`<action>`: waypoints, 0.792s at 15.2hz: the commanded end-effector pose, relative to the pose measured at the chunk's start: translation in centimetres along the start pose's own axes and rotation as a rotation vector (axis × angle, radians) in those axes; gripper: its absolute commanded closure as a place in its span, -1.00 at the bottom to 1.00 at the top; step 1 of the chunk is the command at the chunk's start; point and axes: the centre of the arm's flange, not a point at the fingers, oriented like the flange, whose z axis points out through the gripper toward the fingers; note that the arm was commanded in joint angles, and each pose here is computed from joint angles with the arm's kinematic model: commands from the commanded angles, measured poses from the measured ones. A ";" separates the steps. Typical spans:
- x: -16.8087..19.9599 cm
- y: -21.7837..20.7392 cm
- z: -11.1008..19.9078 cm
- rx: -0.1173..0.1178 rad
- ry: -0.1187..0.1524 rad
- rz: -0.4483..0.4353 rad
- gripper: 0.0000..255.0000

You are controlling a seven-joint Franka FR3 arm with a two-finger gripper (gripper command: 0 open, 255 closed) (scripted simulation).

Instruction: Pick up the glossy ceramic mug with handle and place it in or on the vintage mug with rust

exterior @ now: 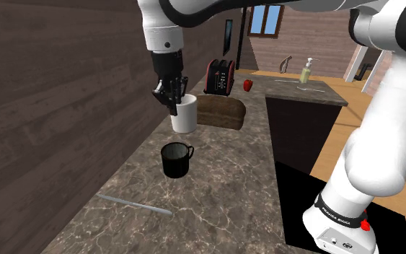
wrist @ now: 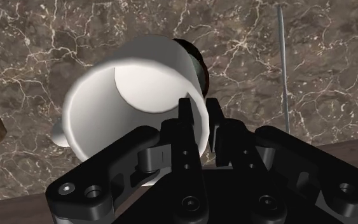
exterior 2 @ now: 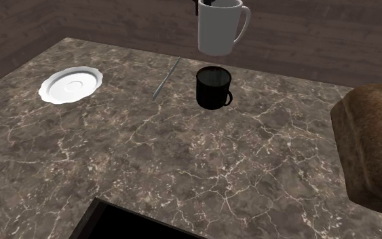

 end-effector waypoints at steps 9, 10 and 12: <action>3.1 1.8 2.9 -0.001 0.000 0.000 1.00; 3.1 1.7 3.4 -0.001 0.000 0.000 1.00; 3.2 1.7 4.5 -0.001 0.000 0.000 1.00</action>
